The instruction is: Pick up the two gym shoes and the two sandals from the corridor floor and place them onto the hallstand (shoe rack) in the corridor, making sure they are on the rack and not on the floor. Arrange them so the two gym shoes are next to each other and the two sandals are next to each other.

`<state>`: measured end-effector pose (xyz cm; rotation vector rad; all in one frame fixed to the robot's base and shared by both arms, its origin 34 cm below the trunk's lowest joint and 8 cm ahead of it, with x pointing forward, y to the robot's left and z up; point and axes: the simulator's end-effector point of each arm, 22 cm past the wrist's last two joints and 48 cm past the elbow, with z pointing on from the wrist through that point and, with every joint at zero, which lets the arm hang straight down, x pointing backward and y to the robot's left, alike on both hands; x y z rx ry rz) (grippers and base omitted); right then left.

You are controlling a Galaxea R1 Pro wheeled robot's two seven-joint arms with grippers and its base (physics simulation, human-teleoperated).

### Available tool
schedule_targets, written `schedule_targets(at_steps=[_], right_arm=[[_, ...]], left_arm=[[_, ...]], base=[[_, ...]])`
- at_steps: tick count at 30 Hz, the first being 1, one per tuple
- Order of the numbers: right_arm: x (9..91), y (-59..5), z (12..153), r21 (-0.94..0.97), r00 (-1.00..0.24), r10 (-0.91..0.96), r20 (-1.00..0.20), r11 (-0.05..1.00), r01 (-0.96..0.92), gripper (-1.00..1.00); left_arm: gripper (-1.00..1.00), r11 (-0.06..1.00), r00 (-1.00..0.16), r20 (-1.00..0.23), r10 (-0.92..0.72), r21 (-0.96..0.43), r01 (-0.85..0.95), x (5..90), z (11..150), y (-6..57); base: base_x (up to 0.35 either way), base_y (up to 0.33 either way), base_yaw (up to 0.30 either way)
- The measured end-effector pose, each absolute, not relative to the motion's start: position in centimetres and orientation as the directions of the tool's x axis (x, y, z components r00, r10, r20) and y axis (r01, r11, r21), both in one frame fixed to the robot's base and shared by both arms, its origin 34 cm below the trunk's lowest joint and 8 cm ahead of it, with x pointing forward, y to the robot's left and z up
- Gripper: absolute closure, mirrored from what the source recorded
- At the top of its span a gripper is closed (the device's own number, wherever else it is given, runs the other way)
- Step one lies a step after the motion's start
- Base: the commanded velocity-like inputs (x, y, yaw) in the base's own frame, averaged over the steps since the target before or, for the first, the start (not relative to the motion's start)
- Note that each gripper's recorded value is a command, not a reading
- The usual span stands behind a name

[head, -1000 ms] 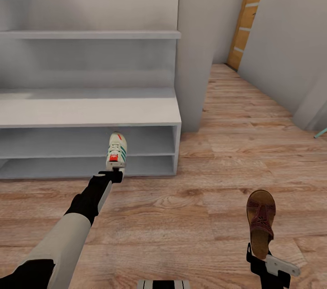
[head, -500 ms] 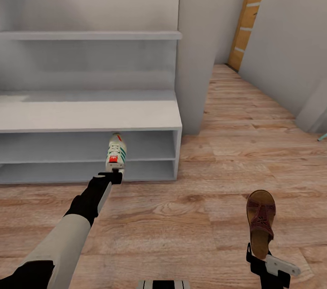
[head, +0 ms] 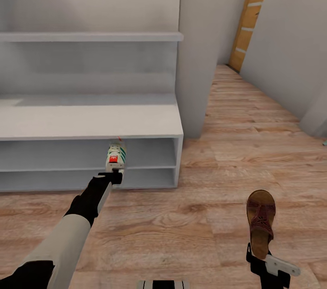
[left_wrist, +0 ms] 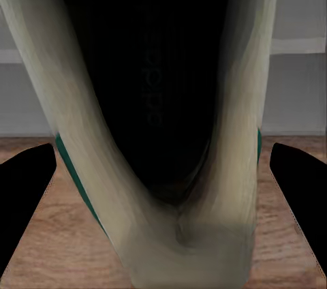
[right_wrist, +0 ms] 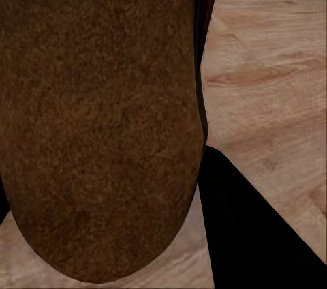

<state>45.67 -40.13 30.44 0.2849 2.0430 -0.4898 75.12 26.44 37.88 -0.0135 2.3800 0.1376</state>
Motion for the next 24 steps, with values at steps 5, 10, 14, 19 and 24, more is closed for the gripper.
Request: schedule_targets(at_steps=[5, 10, 14, 19, 24], right_arm=[[45.66, -40.13, 30.43, -0.224, -0.495, 0.000, -0.869, 0.891, 0.394, 1.00], [45.66, -40.11, 30.42, -0.224, -0.495, 0.000, -0.869, 0.891, 0.394, 1.00], [45.67, -40.10, 30.41, -0.224, -0.495, 0.000, -0.869, 0.891, 0.394, 1.00], [45.67, -40.12, 30.41, -0.224, -0.495, 0.000, -0.869, 0.891, 0.394, 1.00], [45.67, -40.09, 30.42, -0.224, -0.494, 0.000, -0.869, 0.891, 0.394, 1.00]], left_arm=[[1.00, 0.994, -0.726, -0.687, 0.030, 0.095, -0.049, 75.12, 37.88, 26.44], [1.00, 0.994, -0.727, -0.687, 0.029, 0.095, -0.050, 75.13, 37.87, 26.43], [1.00, 0.994, -0.727, -0.686, 0.028, 0.094, -0.050, 75.14, 37.85, 26.50], [1.00, 0.994, -0.727, -0.686, 0.028, 0.094, -0.050, 75.13, 37.85, 26.49], [1.00, 0.994, -0.726, -0.688, 0.029, 0.094, -0.050, 75.20, 37.94, 26.50]], base=[[0.337, 0.000, 0.000], [0.274, 0.000, 0.000], [0.068, 0.000, 0.000], [0.080, 0.000, 0.000], [0.201, 0.000, 0.000]])
